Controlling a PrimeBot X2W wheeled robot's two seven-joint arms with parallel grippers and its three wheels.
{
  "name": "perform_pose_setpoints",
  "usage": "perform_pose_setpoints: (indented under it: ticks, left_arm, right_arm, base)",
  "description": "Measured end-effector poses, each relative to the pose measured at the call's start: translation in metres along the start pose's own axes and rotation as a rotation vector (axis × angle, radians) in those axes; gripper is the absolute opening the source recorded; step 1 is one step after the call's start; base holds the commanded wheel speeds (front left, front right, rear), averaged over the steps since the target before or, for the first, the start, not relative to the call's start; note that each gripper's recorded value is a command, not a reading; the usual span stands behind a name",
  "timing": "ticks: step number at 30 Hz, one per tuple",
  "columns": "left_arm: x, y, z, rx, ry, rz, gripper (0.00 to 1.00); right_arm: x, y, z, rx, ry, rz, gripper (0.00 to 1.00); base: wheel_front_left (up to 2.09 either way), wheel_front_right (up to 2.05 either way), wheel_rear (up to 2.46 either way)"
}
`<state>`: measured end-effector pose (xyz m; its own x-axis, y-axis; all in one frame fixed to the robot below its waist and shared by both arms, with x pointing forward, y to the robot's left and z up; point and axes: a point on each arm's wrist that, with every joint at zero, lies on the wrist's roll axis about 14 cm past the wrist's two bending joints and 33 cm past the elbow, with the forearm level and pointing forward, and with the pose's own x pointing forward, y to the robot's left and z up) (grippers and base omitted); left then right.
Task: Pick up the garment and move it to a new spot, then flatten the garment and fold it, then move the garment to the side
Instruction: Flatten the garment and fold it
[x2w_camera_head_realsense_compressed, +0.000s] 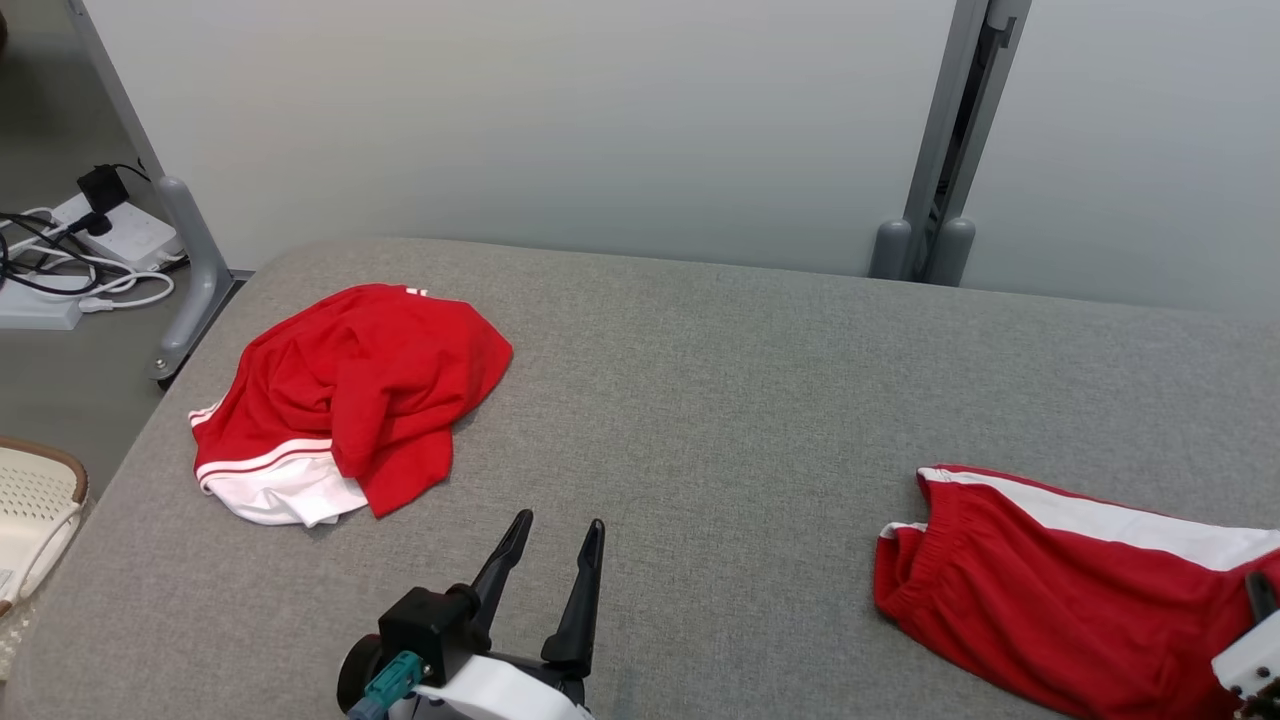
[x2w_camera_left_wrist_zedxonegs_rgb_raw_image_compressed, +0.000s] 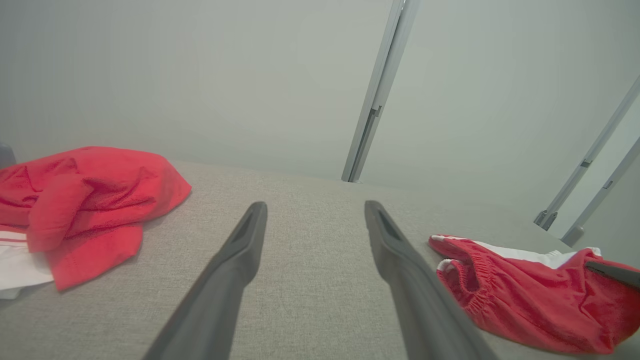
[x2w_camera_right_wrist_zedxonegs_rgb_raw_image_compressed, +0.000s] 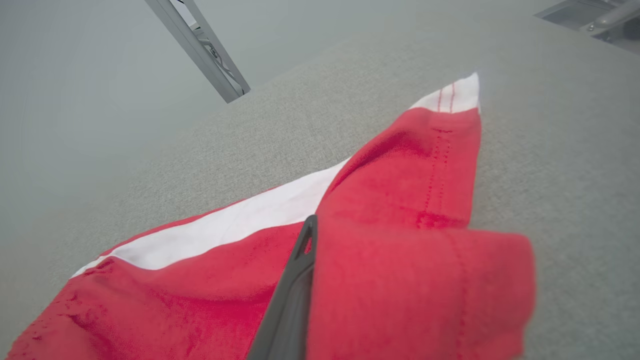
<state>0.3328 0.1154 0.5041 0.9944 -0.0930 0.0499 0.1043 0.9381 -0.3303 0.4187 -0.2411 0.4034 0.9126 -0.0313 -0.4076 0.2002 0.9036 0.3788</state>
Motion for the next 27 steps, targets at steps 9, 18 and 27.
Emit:
perform_pose_setpoints:
  ticks: [9, 18, 27]
  left_arm:
    - [-0.005, 0.009, 0.006, -0.001, -0.022, 0.024, 1.00]
    - [-0.011, 0.019, 0.010, -0.005, -0.038, 0.049, 1.00]
    - [-0.014, 0.026, 0.011, -0.005, -0.041, 0.072, 1.00]
  right_arm:
    - [0.006, 0.075, 0.031, -0.120, -0.109, 0.218, 0.00]
    - [-0.011, 0.131, -0.016, -0.209, -0.055, 0.384, 0.00]
    - [-0.023, 0.160, -0.057, -0.267, 0.028, 0.474, 0.00]
  base:
    - [0.00, 0.00, 0.00]
    - [0.00, 0.00, 0.00]
    - [0.00, 0.00, 0.00]
